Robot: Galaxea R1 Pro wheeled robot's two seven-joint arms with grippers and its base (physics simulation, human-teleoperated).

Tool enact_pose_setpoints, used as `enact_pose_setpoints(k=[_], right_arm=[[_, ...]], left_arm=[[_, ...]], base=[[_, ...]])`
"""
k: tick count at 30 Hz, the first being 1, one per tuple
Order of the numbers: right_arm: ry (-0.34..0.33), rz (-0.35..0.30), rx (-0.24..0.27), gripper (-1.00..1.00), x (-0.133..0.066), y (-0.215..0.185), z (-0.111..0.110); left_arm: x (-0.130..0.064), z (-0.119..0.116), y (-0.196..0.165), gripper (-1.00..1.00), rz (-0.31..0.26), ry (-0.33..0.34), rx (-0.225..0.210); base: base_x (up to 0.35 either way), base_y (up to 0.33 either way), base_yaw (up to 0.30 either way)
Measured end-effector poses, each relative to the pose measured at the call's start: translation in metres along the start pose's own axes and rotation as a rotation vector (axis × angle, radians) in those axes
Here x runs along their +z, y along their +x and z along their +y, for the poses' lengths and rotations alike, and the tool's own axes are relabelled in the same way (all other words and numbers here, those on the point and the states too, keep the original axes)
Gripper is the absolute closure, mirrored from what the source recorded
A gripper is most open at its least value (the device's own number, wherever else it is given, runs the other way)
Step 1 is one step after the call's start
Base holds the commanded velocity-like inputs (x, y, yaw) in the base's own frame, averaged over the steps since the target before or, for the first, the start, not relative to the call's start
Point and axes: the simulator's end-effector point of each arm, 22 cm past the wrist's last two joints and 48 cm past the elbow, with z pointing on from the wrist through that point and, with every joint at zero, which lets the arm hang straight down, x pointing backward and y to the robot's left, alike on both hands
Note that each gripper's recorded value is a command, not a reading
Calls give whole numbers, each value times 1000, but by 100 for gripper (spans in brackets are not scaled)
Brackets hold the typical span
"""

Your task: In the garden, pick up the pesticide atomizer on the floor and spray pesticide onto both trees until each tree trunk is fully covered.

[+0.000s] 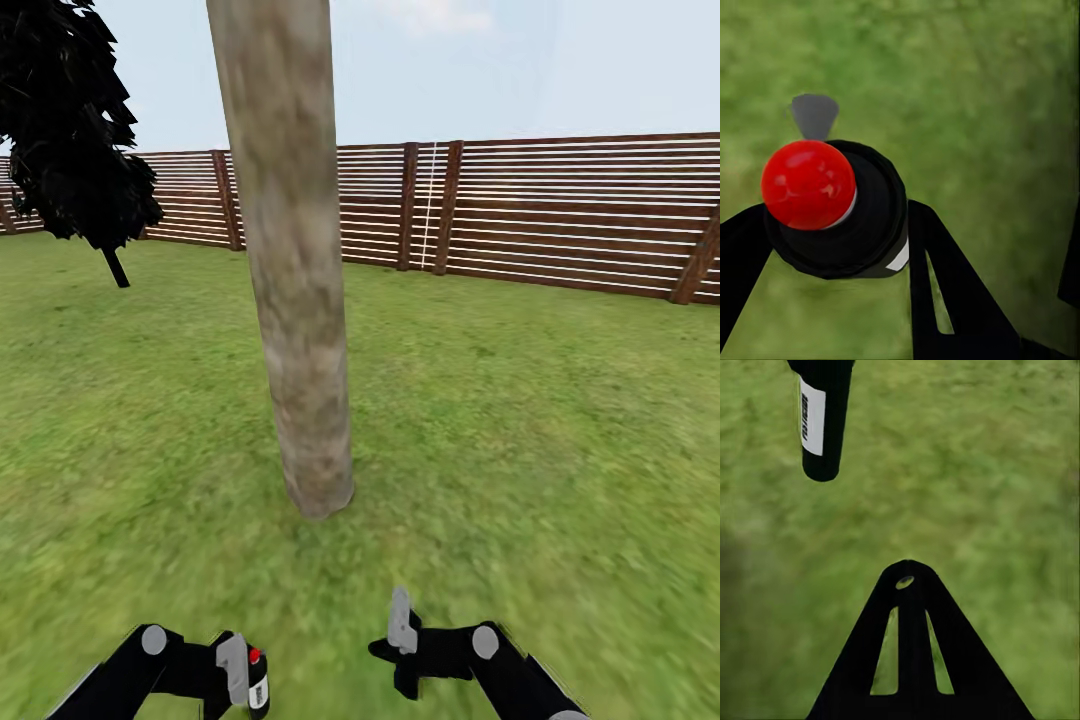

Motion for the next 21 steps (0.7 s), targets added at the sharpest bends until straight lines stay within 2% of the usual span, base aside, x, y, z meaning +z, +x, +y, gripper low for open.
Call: enact_pose_setpoints(k=[3, 6, 8, 13, 21], right_arm=[[-18, -9, -11, 100, 8, -9, 6], [-19, -15, -16, 100, 10, -14, 6], [-17, -32, -25, 100, 15, -25, 5], [-21, -51, -29, 100, 22, -37, 8], [-22, -52, -30, 100, 22, -38, 9]], left_arm=[[12, -10, -12, 100, -9, 21, 14], [22, -18, -16, 100, 27, 42, 45], [25, -15, -25, 100, 30, 40, 61], [34, -20, -43, 100, 11, 46, 78], [44, -31, -64, 100, -26, 67, 91]], base=[[0, 0, 0], [0, 0, 0], [0, 0, 0], [0, 0, 0], [0, 0, 0]])
